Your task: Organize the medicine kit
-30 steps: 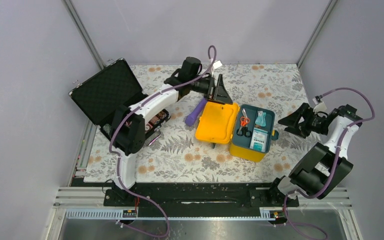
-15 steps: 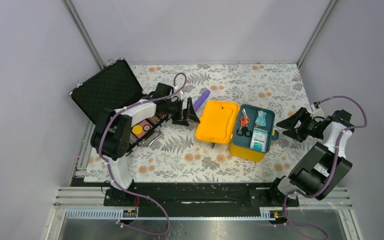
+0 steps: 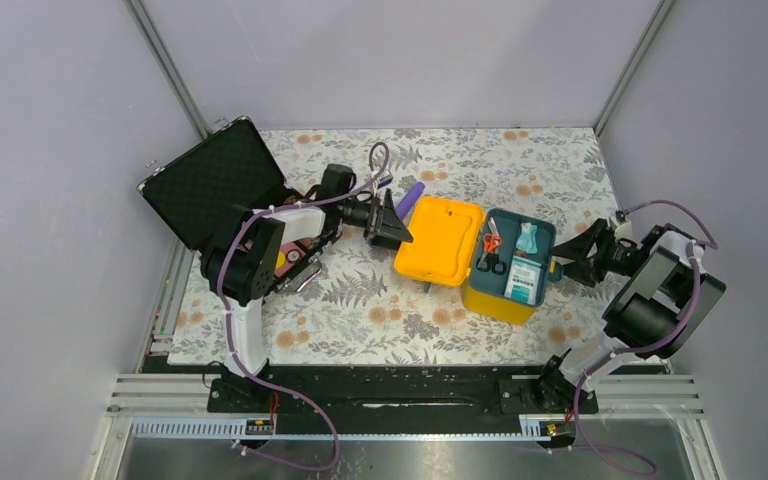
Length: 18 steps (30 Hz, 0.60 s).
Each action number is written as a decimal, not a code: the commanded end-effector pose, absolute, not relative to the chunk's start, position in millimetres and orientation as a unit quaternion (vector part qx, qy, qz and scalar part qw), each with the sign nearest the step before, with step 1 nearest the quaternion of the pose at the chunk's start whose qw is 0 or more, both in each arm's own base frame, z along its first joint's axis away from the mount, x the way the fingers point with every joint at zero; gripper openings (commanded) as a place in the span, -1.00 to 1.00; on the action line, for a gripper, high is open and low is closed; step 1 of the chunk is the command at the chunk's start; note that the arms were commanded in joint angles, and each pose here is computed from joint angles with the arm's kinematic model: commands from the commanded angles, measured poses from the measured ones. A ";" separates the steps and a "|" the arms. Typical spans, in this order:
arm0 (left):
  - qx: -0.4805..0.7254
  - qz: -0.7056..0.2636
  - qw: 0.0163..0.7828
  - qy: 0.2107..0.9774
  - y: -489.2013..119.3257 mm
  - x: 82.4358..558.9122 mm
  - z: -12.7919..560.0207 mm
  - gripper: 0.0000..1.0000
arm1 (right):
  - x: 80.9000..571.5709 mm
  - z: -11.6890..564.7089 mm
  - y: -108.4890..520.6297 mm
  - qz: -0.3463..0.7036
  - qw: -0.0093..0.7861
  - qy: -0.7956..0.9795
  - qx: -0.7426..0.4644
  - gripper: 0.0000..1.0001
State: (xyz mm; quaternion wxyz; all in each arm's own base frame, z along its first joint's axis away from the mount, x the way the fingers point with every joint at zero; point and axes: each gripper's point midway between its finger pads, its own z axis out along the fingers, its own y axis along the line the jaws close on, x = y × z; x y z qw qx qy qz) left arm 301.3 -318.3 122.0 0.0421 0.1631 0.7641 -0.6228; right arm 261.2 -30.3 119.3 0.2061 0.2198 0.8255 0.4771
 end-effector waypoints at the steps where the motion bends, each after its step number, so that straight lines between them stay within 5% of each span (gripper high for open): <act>1: 0.234 -0.693 0.092 0.676 -332.6 312.0 207.4 0.93 | 266.4 133.5 -20.8 0.506 0.213 0.811 0.204 0.51; 18: 0.386 -0.724 0.076 0.567 -398.6 250.9 314.5 0.98 | 259.3 149.6 1.2 0.588 0.189 0.764 0.185 0.51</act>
